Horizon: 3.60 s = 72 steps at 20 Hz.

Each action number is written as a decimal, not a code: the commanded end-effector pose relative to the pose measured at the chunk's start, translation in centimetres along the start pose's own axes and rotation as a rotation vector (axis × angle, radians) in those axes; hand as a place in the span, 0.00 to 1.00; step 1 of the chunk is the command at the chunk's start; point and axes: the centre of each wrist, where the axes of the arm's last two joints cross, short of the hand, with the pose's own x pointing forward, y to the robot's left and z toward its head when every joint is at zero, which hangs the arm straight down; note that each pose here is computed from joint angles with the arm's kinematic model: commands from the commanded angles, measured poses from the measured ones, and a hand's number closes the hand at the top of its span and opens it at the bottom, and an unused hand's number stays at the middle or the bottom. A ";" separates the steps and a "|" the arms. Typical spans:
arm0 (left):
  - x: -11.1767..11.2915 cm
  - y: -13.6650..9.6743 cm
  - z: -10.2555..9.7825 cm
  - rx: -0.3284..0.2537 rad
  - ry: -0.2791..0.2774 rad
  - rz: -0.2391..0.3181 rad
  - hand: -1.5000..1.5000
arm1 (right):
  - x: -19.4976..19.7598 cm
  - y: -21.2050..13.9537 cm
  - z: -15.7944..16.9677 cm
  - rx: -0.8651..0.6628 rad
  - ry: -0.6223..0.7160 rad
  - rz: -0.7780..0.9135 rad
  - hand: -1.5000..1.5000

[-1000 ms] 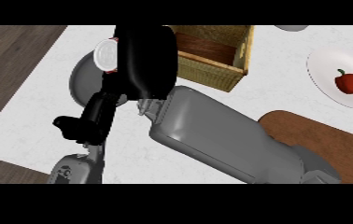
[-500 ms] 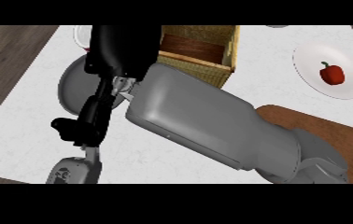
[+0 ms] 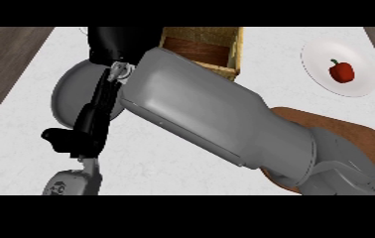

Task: Pick the can from the cutting board and place it in the basket

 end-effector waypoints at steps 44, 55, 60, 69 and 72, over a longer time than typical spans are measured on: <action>0.8 2.7 2.5 0.041 0.000 -0.019 0.50 | -11.2 10.4 -2.0 0.046 0.317 -0.096 0.00; -0.1 3.2 2.7 0.074 0.013 -0.011 0.50 | -9.5 8.5 -3.4 -0.232 0.209 -0.194 0.00; -0.4 4.3 2.9 0.121 0.010 -0.009 0.50 | -9.4 6.1 -3.9 -0.262 0.253 -0.146 0.00; -0.5 3.9 3.3 0.152 0.023 -0.018 0.50 | -11.6 0.2 -5.0 -0.373 0.311 -0.366 0.00; 0.7 3.6 2.3 0.163 0.021 -0.010 0.50 | -12.7 -1.5 -2.6 -0.347 0.244 -0.344 0.00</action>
